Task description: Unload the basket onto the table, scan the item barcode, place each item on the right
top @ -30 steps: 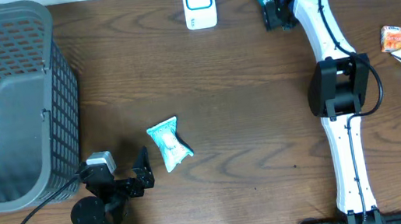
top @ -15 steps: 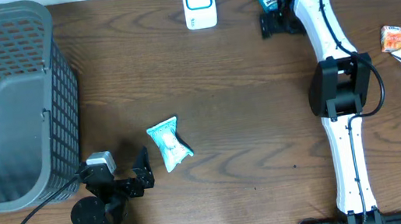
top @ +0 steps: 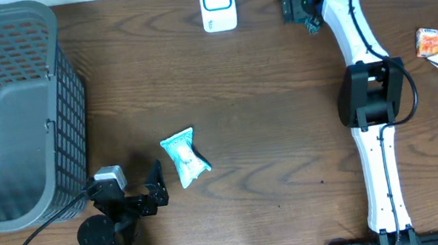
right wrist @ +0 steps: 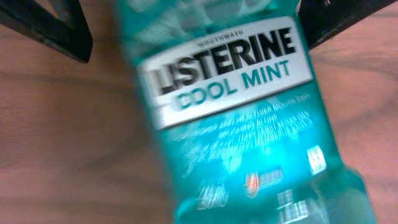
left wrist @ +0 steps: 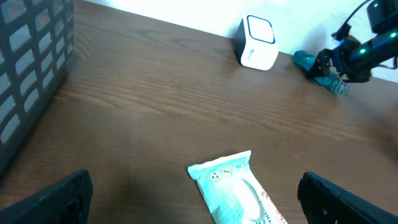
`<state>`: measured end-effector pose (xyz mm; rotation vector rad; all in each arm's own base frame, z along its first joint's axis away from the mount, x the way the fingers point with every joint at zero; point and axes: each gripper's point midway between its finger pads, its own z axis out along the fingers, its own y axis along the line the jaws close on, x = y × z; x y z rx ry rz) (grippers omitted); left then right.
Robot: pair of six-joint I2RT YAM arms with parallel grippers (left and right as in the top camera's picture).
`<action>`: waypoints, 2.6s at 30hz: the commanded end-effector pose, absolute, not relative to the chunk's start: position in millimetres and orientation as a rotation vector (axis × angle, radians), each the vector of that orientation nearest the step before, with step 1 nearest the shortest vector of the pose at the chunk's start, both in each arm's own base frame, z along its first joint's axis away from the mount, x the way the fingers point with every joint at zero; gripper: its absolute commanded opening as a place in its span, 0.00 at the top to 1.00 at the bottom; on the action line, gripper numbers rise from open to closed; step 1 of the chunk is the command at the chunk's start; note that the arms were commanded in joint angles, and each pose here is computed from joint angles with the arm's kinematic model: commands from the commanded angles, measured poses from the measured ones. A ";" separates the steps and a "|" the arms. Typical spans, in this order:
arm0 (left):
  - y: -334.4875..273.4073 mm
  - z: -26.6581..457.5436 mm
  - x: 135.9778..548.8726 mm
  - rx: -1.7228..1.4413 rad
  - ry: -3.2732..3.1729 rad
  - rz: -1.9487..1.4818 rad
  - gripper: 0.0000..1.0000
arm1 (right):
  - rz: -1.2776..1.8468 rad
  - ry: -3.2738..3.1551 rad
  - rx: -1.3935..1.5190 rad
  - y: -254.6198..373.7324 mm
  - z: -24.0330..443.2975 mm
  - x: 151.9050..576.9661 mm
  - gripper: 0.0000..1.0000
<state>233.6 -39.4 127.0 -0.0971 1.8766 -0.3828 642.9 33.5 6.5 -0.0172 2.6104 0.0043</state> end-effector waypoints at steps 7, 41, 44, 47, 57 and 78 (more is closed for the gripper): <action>-41.0 114.7 231.5 -0.094 1.910 -0.388 0.02 | -0.020 2.719 -0.161 37.4 -42.2 623.9 0.43; -41.0 114.7 231.5 -0.093 1.910 -0.388 0.02 | -0.121 3.337 0.127 44.8 -23.8 464.9 0.01; -41.0 114.7 231.5 -0.094 1.910 -0.388 0.02 | -0.148 3.354 0.130 41.6 -34.9 460.5 0.04; -41.0 114.7 231.5 -0.094 1.910 -0.388 0.02 | -0.149 3.368 0.127 38.5 -50.4 456.6 0.14; -41.0 114.7 231.5 -0.093 1.910 -0.388 0.02 | -0.145 3.371 0.136 32.4 -71.1 453.6 0.62; -41.0 114.7 231.5 -0.094 1.910 -0.388 0.02 | 0.095 3.247 -0.119 85.2 38.7 474.1 0.76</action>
